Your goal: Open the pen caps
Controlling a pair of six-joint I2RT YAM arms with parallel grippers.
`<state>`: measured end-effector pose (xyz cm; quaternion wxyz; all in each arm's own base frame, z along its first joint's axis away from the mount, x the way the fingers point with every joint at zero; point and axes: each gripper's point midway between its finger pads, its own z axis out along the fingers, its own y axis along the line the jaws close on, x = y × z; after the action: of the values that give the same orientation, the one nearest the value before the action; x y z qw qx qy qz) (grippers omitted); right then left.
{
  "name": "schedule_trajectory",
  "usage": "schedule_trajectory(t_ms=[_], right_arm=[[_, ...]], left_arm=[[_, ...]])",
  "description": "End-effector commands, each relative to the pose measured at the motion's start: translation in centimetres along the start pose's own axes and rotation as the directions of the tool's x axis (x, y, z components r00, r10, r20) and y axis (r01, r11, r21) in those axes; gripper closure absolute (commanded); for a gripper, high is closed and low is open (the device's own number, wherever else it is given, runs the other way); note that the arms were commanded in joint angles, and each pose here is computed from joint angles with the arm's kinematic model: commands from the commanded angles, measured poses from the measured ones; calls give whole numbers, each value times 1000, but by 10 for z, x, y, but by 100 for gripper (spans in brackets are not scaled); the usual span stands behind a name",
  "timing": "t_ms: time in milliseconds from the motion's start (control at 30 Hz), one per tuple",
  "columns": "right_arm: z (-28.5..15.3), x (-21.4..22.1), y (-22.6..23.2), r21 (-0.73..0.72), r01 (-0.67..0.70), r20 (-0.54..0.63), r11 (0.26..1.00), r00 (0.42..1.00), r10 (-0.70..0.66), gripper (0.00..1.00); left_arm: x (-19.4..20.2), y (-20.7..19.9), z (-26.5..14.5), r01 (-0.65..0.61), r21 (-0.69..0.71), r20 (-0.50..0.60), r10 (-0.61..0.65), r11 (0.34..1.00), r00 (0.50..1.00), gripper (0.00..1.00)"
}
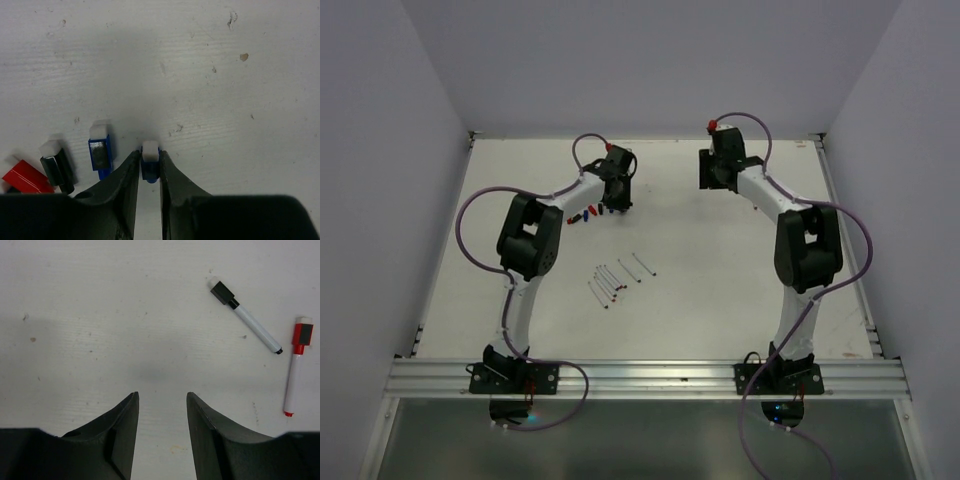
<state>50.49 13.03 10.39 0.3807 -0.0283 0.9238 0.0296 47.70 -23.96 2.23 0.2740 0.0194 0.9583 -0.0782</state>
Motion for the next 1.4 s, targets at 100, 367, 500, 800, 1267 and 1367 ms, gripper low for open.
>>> schedule_trajectory(t_ms=[100, 367, 500, 800, 1267, 1367], right_arm=[[-3, -39, -19, 11, -6, 72, 1000, 997, 6, 53], [9, -40, -27, 3, -14, 54, 1000, 998, 14, 53], [6, -38, -7, -126, -32, 55, 992, 998, 39, 53], [-27, -13, 93, -549, -127, -14, 826, 990, 142, 53], [-19, -27, 83, -432, -119, 10, 894, 991, 137, 53], [-7, -44, 48, -344, -121, 18, 931, 991, 136, 53]], left_arm=[[0, 9, -1, -27, -46, -3, 27, 999, 1000, 70], [-13, 7, -12, -21, -46, 35, 23, 999, 999, 61], [-13, 7, -17, -17, -44, 44, 19, 999, 999, 60], [-13, -20, -28, -30, 150, 62, 20, 988, 998, 43], [-29, -21, -59, -28, 164, 135, 6, 986, 991, 43], [-39, -33, -79, -40, 228, 167, 2, 973, 986, 43]])
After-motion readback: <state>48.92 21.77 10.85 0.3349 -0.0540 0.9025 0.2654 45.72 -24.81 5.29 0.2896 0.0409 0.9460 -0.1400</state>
